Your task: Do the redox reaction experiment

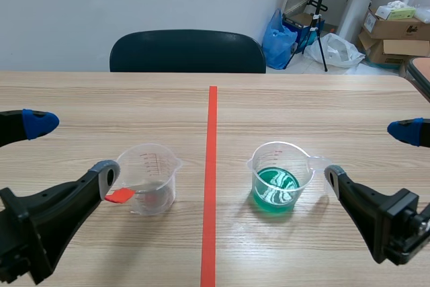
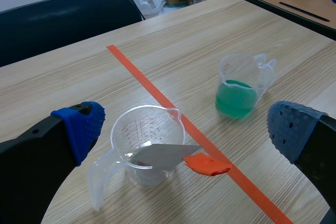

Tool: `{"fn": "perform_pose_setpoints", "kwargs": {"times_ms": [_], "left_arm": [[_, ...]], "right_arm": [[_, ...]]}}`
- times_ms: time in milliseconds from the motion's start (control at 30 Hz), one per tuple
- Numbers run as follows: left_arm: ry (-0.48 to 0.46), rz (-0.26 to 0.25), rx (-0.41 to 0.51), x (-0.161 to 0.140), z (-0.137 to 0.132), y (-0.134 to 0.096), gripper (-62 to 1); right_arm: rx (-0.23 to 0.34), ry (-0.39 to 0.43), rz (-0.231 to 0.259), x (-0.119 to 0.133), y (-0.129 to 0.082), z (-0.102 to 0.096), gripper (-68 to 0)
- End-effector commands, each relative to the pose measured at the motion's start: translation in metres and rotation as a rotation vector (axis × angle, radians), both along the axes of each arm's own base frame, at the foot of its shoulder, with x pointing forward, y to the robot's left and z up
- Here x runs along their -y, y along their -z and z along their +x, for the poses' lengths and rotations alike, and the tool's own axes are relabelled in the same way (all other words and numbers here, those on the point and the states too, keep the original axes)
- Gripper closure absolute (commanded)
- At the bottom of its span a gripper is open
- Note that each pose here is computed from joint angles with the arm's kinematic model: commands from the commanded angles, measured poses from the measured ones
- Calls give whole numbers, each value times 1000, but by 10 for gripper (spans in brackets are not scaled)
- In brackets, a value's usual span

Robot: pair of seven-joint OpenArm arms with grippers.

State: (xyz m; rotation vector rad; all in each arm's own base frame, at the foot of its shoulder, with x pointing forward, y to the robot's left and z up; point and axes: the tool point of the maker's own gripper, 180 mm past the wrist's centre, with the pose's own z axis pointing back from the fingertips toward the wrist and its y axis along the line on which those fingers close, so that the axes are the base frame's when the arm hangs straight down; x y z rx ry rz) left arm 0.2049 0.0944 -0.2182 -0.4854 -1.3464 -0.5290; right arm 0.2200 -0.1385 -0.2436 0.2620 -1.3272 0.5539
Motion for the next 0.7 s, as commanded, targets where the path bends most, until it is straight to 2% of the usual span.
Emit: {"fn": "perform_pose_setpoints", "kwargs": {"times_ms": [0, 167, 533, 667], "left_arm": [[1, -16, 18, 1, 1, -6, -623], [1, -16, 18, 1, 1, -6, -623], [1, -16, 18, 1, 1, -6, -623], [1, -17, 19, 1, 1, -6, -623]], "right_arm": [[35, -10, 3, -2, -10, 5, -623], [36, -18, -22, -2, -8, 4, -623], [36, -19, -22, -2, -8, 4, -623], [43, -39, -37, -5, -8, 3, -623]]}}
